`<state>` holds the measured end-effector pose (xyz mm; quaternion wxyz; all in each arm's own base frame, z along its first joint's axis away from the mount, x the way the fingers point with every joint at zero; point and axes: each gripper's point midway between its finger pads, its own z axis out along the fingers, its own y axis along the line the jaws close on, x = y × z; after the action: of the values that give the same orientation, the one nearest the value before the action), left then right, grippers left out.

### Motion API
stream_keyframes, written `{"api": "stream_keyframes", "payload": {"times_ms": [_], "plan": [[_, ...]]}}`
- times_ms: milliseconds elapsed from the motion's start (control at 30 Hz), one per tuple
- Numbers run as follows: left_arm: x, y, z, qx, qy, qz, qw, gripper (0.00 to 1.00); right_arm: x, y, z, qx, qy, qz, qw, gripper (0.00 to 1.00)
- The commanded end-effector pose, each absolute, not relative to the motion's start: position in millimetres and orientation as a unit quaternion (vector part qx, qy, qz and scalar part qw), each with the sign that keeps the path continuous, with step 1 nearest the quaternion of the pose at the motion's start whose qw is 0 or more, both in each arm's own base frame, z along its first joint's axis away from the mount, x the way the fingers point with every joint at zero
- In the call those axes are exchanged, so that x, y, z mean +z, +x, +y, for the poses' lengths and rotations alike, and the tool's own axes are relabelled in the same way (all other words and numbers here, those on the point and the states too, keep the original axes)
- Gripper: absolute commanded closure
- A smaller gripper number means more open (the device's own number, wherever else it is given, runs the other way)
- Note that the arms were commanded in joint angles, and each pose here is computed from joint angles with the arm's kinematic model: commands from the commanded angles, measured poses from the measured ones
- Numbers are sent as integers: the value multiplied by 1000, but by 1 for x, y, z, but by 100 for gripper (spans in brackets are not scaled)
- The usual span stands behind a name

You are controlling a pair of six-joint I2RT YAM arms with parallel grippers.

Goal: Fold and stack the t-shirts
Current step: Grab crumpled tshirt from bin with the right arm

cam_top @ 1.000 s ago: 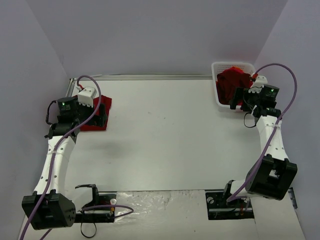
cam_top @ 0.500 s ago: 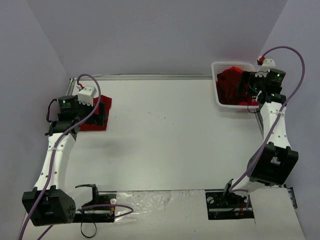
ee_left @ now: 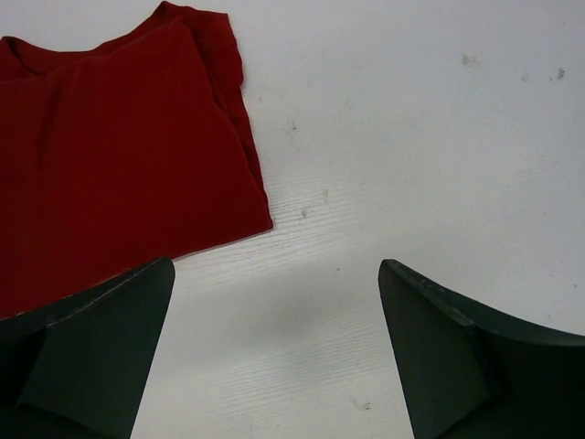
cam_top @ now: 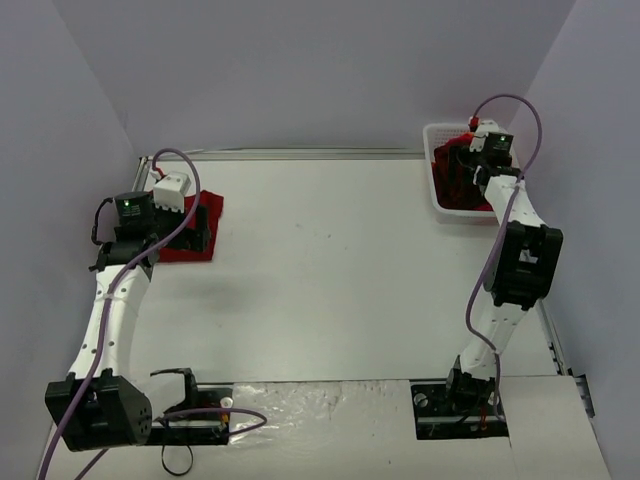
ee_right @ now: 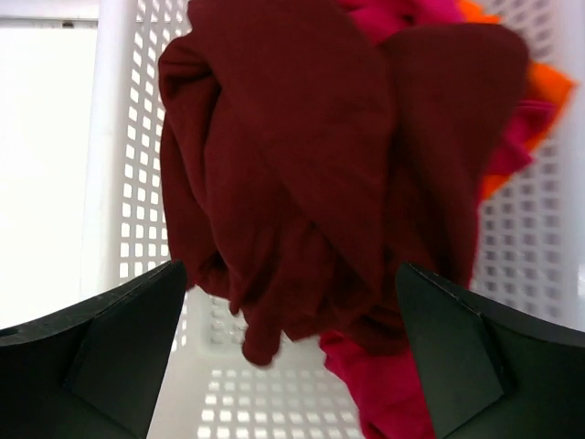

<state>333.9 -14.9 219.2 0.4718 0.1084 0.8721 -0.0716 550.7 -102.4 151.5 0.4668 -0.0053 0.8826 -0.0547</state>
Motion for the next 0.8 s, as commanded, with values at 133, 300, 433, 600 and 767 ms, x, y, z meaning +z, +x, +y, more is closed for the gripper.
{"api": "stream_keyframes", "payload": {"times_ms": [133, 300, 433, 600, 767], "plan": [[228, 343, -6, -55, 113, 869, 479, 6, 158, 594, -109, -92, -5, 864, 495, 6], [224, 346, -5, -56, 112, 872, 472, 6, 125, 602, -116, -106, 0, 875, 472, 10], [221, 347, -6, -57, 113, 874, 470, 6, 117, 602, -120, -103, 9, 879, 466, 23], [220, 346, -6, -59, 113, 874, 469, 6, 116, 601, -121, -98, 14, 879, 466, 70], [221, 345, -7, -60, 116, 872, 471, 6, 128, 597, -118, -93, 13, 876, 473, 100]]}}
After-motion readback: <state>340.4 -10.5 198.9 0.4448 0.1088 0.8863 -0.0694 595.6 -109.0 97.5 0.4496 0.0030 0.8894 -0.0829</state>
